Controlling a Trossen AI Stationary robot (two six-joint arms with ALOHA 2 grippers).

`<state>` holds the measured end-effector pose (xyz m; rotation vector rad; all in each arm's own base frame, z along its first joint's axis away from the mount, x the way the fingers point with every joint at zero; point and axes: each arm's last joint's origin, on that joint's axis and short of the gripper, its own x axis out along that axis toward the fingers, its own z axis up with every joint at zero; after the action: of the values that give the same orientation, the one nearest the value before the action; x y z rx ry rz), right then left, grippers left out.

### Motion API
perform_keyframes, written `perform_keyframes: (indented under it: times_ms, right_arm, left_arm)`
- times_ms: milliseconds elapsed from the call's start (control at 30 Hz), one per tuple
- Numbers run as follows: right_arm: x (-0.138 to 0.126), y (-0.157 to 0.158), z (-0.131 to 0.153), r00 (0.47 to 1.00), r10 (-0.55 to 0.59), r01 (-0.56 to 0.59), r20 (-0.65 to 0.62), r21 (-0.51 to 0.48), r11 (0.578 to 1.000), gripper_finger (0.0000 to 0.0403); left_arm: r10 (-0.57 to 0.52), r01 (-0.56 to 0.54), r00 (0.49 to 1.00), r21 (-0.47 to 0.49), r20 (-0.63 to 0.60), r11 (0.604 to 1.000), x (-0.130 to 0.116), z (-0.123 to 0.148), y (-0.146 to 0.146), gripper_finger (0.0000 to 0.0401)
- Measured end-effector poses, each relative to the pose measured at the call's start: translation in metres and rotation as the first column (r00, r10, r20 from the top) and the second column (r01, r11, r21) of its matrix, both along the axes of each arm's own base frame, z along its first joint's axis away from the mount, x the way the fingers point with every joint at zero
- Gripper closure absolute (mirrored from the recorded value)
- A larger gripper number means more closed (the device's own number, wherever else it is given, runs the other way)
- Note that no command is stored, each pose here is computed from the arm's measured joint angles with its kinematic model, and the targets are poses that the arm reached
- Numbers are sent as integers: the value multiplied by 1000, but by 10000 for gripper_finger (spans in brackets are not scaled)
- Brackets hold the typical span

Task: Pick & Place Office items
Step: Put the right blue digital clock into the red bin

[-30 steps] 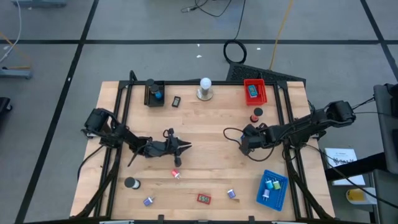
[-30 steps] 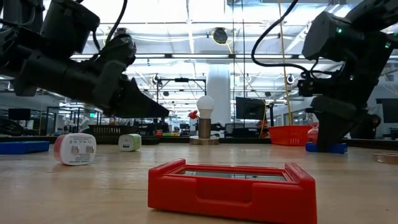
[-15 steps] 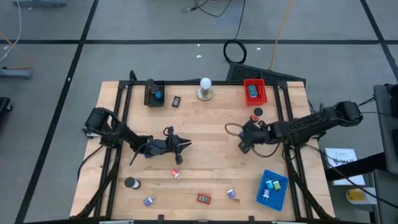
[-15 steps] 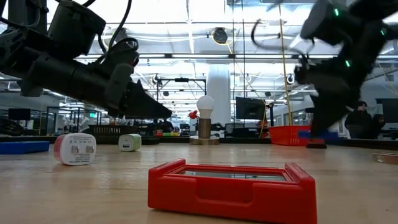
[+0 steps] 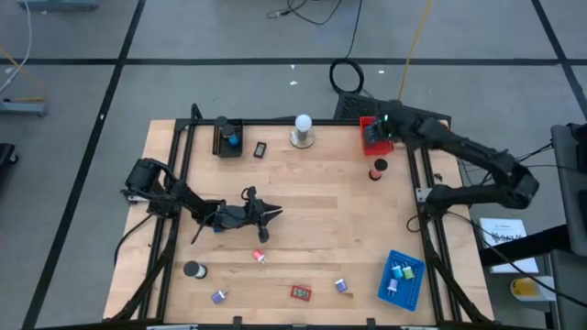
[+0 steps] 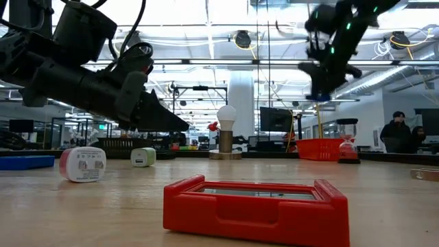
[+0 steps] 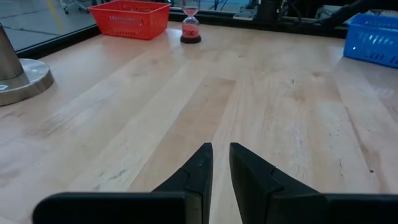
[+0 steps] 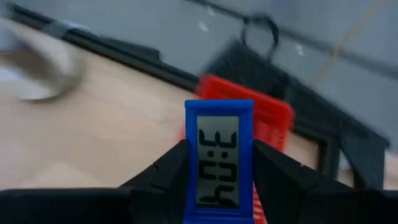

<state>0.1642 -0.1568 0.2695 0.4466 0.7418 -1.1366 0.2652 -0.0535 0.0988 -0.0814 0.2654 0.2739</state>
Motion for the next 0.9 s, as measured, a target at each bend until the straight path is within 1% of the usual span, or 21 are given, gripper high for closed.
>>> perform_keyframes:
  times_ms: [100,200,333,433,567,667,833,900]
  right_arm:
    - [-11,-27,-19,998,-57,57,-5,114,992,259]
    - [-10,-44,-40,998,-51,56,-30,191,980,260]
    - [-5,-61,-57,997,-67,73,-38,197,978,259]
    - [-6,-69,-67,994,-89,99,-56,214,972,259]
    - [-12,-74,-78,989,-115,136,-94,260,956,261]
    - [-13,-73,-78,987,-127,149,-98,272,951,259]
    - [-11,-68,-76,986,-164,161,-22,336,928,255]
    - [-9,-65,-77,983,-183,177,-19,362,915,256]
  left_arm:
    - [0,0,1000,2,-7,1000,0,-1,0,339]
    - [0,0,1000,3,-13,1000,0,-1,0,339]
    - [0,0,1000,4,-15,1000,0,-1,0,339]
    - [1,-1,1000,1,-18,1000,-1,-2,0,339]
    - [2,-2,1000,0,-24,1000,-1,-2,0,339]
    - [3,-3,1000,0,-24,1000,-1,-2,0,339]
    - [3,-3,1000,0,-24,1000,-1,-2,0,339]
    - [3,-3,1000,-1,-23,1000,-1,-2,0,339]
